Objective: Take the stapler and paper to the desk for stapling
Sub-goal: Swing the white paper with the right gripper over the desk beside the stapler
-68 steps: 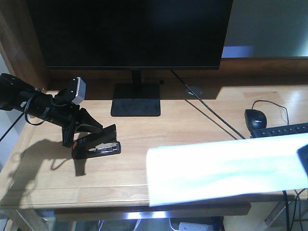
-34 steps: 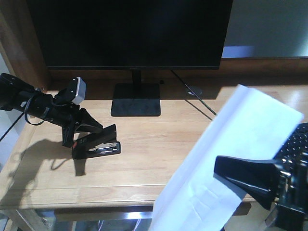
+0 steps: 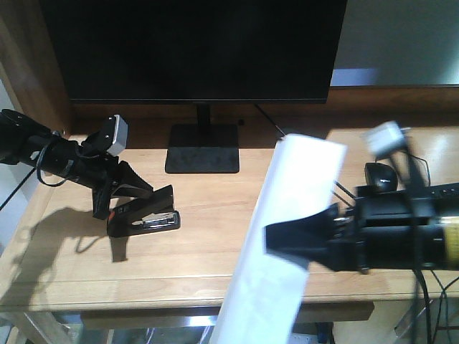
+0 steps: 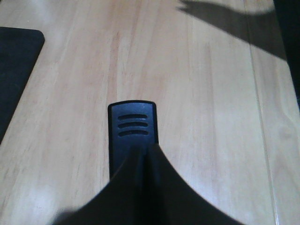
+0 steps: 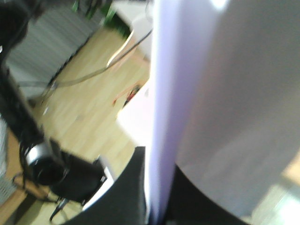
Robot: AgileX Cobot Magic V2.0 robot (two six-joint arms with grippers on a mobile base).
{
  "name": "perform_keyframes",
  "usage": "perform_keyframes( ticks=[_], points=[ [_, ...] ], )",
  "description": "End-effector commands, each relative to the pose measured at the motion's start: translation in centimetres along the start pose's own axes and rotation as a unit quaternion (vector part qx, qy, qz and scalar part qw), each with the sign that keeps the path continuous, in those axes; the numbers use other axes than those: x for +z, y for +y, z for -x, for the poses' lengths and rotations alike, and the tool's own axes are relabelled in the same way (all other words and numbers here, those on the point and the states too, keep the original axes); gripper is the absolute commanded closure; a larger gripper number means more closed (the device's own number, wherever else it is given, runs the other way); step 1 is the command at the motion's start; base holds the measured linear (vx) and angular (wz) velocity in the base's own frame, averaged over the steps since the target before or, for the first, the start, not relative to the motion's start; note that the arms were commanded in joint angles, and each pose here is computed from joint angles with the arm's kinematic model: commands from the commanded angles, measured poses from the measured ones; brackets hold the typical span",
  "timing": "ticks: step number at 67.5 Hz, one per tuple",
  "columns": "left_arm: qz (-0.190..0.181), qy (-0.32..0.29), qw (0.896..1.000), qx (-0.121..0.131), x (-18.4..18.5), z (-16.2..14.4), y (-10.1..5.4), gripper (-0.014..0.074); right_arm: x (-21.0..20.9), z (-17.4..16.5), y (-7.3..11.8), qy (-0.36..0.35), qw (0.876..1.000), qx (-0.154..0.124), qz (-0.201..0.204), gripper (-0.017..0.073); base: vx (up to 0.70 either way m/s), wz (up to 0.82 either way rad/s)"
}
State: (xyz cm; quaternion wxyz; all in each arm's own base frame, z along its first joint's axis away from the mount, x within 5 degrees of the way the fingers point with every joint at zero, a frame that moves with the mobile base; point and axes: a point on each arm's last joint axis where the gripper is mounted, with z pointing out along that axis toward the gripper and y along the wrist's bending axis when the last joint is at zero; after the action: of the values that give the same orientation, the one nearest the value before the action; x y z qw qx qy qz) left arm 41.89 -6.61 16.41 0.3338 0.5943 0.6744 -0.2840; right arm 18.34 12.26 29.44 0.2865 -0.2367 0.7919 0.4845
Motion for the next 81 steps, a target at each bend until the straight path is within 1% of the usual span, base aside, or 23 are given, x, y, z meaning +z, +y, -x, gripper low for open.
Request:
perform_keyframes(
  ticks=[1, 4, 9, 14, 27, 38, 48, 55, 60, 81],
  points=[
    [0.021, -0.035, 0.999, 0.019, -1.8, 3.0, 0.0, 0.0601, 1.9, 1.0, 0.9, 0.008, 1.000, -0.028, 0.006, 0.0564, 0.00, 0.00],
    [0.021, -0.035, 0.999, 0.019, -1.8, 3.0, 0.0, 0.0601, 3.2, 1.2, 1.1, 0.015, 0.999, -0.034, 0.003, 0.0564, 0.00, 0.00],
    [0.021, -0.035, 0.999, 0.019, -1.8, 3.0, 0.0, 0.0601, 4.8, 1.5, 0.9, 0.020, 0.999, -0.037, -0.010, 0.0564, 0.00, 0.00],
    [0.021, -0.035, 0.999, 0.019, -1.8, 3.0, 0.0, 0.0601, 6.0, 1.7, 0.2, 0.023, 0.999, -0.034, -0.027, 0.0564, 0.00, 0.00],
    [0.021, -0.035, 0.999, 0.019, -1.8, 3.0, 0.0, 0.0601, 8.1, 1.3, -3.7, 0.026, 0.994, 0.002, -0.108, 0.0564, 0.00, 0.00],
    [0.021, -0.035, 0.999, 0.019, -1.8, 3.0, 0.0, 0.0601, 9.8, 0.4, -7.3, 0.037, 0.983, 0.025, -0.177, 0.0564, 0.00, 0.00],
    [0.021, -0.035, 0.999, 0.019, -1.8, 3.0, 0.0, 0.0601, 10.7, -0.3, -9.5, 0.044, 0.973, 0.038, -0.222, 0.0564, 0.00, 0.00],
    [0.021, -0.035, 0.999, 0.019, -1.8, 3.0, 0.0, 0.0601, 11.0, -0.7, -10.5, 0.048, 0.968, 0.043, -0.242, 0.0564, 0.00, 0.00],
    [0.021, -0.035, 0.999, 0.019, -1.8, 3.0, 0.0, 0.0601, 11.2, -0.9, -10.9, 0.051, 0.966, 0.046, -0.249, 0.0564, 0.00, 0.00],
    [0.021, -0.035, 0.999, 0.019, -1.8, 3.0, 0.0, 0.0601, 10.7, -0.4, -11.8, 0.020, 0.951, 0.039, -0.305, 0.0564, 0.00, 0.00]
  ],
)
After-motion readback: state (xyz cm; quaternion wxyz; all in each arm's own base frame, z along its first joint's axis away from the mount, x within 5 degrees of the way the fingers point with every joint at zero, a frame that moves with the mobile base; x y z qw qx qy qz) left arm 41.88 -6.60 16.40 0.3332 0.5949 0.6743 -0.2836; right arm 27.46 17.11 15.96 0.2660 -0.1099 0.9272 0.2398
